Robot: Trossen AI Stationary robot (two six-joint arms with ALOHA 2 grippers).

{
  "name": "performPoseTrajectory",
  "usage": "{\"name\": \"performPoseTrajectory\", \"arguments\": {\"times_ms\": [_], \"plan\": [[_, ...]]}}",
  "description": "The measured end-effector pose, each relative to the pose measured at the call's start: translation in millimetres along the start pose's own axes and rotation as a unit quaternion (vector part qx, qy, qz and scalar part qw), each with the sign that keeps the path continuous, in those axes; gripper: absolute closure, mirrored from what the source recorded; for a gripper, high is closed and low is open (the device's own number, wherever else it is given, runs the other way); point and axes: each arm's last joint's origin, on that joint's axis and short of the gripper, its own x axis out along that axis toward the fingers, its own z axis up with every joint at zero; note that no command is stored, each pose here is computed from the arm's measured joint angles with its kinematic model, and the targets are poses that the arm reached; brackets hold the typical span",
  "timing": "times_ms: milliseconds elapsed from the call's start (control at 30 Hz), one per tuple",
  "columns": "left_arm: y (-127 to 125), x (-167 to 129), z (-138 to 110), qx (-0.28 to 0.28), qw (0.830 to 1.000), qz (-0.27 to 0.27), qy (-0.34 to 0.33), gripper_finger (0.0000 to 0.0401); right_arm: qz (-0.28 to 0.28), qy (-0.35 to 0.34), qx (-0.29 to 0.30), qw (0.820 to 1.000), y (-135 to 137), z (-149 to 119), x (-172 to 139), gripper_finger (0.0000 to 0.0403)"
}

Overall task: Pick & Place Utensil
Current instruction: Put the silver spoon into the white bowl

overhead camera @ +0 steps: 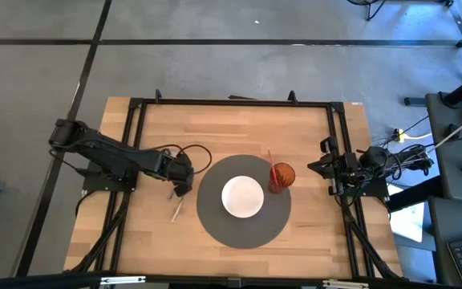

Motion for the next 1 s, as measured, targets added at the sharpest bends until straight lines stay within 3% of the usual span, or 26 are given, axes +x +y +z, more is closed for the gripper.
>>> {"name": "performPoseTrajectory", "arguments": {"times_ms": [200, 367, 1000], "plan": [[-1.5, 7.6, -5.7, -0.04, 0.998, 0.005, 0.053, 0.0264, 0.0, 0.0, 0.0, 1.0, 0.0, 0.0, 0.0, 0.0382], [-4.8, 14.5, -6.0, -0.034, 0.997, 0.007, 0.063, 0.0248, 0.0, 0.0, 0.0, 1.0, 0.0, 0.1, 0.0, 0.0382], [2.5, 44.5, -2.7, -0.024, 0.994, 0.029, 0.106, 0.0251, 0.0, 0.001, -0.001, 1.0, 0.0, -0.1, 0.0, 0.0382]]}}
